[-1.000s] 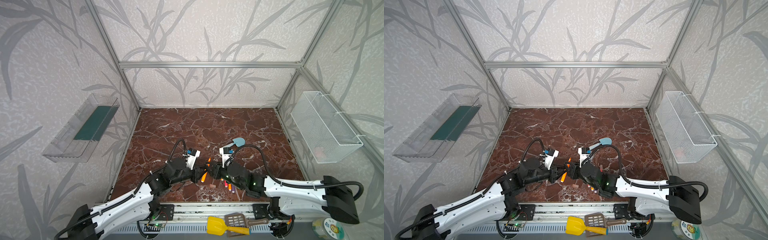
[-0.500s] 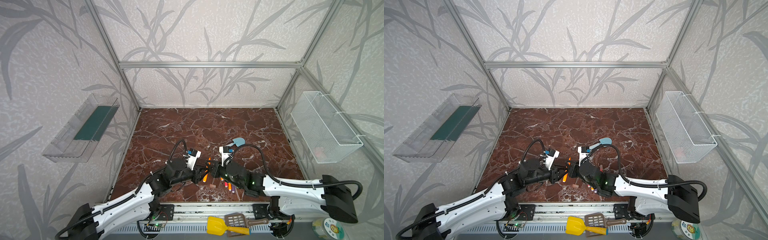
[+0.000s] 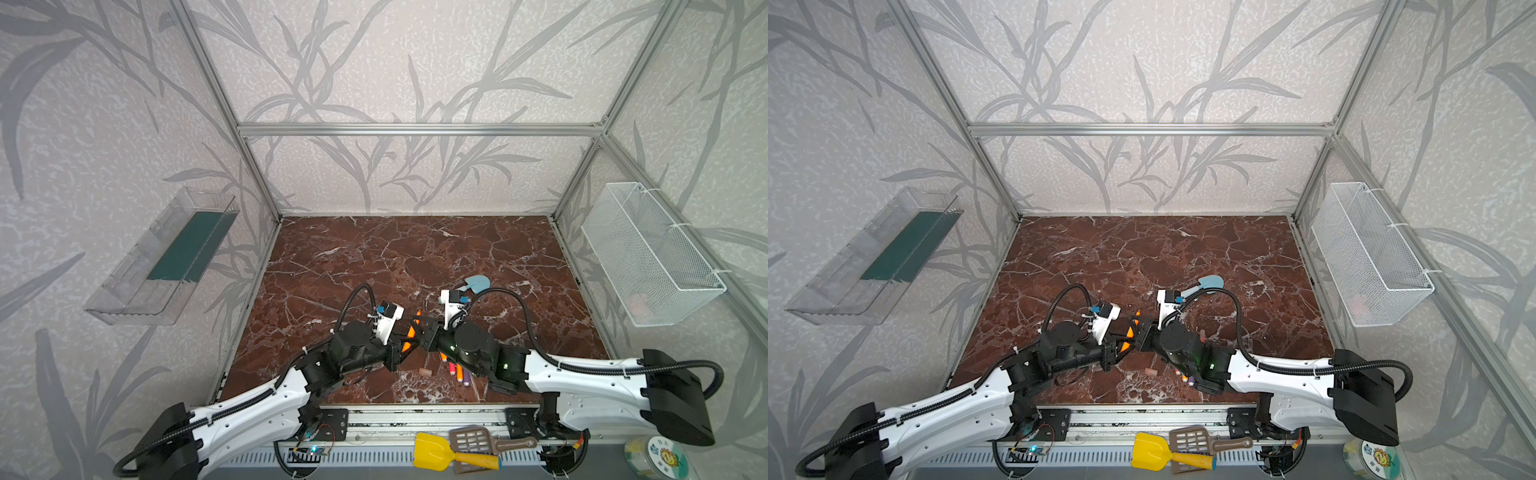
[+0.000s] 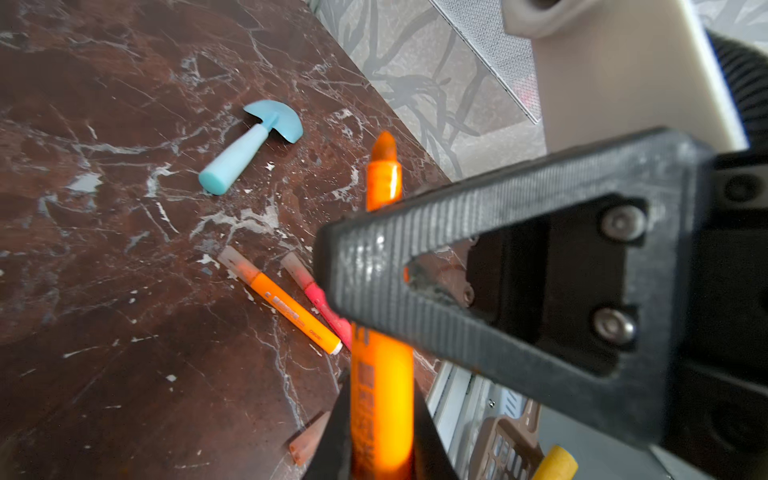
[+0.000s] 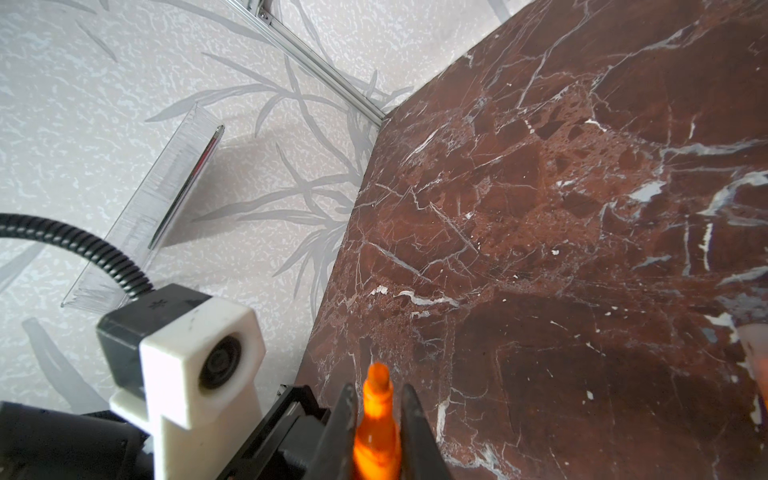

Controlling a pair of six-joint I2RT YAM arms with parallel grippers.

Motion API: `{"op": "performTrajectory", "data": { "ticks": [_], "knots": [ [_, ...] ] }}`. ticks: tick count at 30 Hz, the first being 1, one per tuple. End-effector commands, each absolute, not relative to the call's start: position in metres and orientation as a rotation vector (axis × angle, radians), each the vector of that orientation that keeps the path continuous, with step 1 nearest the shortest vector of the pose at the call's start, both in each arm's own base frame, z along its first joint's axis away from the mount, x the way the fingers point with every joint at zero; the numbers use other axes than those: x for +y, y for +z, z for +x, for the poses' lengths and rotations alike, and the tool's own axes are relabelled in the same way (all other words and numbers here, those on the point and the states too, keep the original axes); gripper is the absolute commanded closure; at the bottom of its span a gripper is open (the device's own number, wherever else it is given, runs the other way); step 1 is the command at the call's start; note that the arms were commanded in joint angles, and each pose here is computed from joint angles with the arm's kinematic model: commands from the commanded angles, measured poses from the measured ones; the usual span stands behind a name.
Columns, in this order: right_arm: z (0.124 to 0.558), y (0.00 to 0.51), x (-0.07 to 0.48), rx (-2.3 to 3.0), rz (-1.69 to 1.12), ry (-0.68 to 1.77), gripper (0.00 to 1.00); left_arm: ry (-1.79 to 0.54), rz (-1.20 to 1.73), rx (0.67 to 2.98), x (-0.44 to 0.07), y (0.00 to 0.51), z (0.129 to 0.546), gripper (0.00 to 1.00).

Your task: Insert the pens into the pen caps

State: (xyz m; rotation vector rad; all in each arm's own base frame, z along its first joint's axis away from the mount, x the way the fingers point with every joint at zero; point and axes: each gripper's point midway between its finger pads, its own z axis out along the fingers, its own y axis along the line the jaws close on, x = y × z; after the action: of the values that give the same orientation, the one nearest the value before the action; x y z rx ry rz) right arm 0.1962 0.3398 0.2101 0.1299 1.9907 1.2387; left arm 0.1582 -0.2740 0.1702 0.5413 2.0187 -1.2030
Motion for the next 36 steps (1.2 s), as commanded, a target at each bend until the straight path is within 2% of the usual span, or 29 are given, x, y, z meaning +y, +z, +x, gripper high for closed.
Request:
{"op": "performTrajectory", "data": {
  "ticks": [1,4,5,7,8,10,13,16,24,30,36],
  "knots": [
    [0.196,0.211,0.34,1.965,0.172,1.259,1.0,-1.215,0.567,1.954,-0.276,0.179,0.156,0.95],
    [0.196,0.214,0.34,1.962,0.152,1.245,0.98,-1.18,0.533,1.965,-0.271,0.175,0.161,1.0],
    [0.196,0.215,0.34,1.971,0.136,1.225,0.9,-1.159,0.51,1.974,-0.267,0.173,0.163,1.0],
    [0.193,0.216,0.336,2.014,0.074,1.15,0.64,-1.091,0.444,2.007,-0.255,0.164,0.17,1.0],
    [0.192,0.215,0.332,2.036,0.047,1.11,0.58,-1.048,0.404,2.027,-0.248,0.159,0.174,1.0],
    [0.187,0.206,0.317,2.105,-0.004,1.006,0.5,-0.925,0.304,2.086,-0.226,0.144,0.182,1.0],
    [0.171,0.19,0.296,2.215,-0.088,0.916,0.5,-0.74,0.145,2.159,-0.188,0.121,0.19,1.0],
    [0.143,0.164,0.288,2.309,-0.184,0.878,0.49,-0.66,0.067,2.184,-0.166,0.11,0.191,1.0],
    [0.076,0.088,0.303,2.503,-0.343,0.845,0.46,-0.641,0.044,2.212,-0.161,0.099,0.191,1.0],
    [0.067,0.058,0.319,2.555,-0.367,0.788,0.44,-0.688,0.056,2.217,-0.169,0.097,0.189,1.0],
    [0.08,0.04,0.317,2.546,-0.302,0.693,0.42,-0.699,0.047,2.198,-0.166,0.101,0.187,1.0]
  ]
}}
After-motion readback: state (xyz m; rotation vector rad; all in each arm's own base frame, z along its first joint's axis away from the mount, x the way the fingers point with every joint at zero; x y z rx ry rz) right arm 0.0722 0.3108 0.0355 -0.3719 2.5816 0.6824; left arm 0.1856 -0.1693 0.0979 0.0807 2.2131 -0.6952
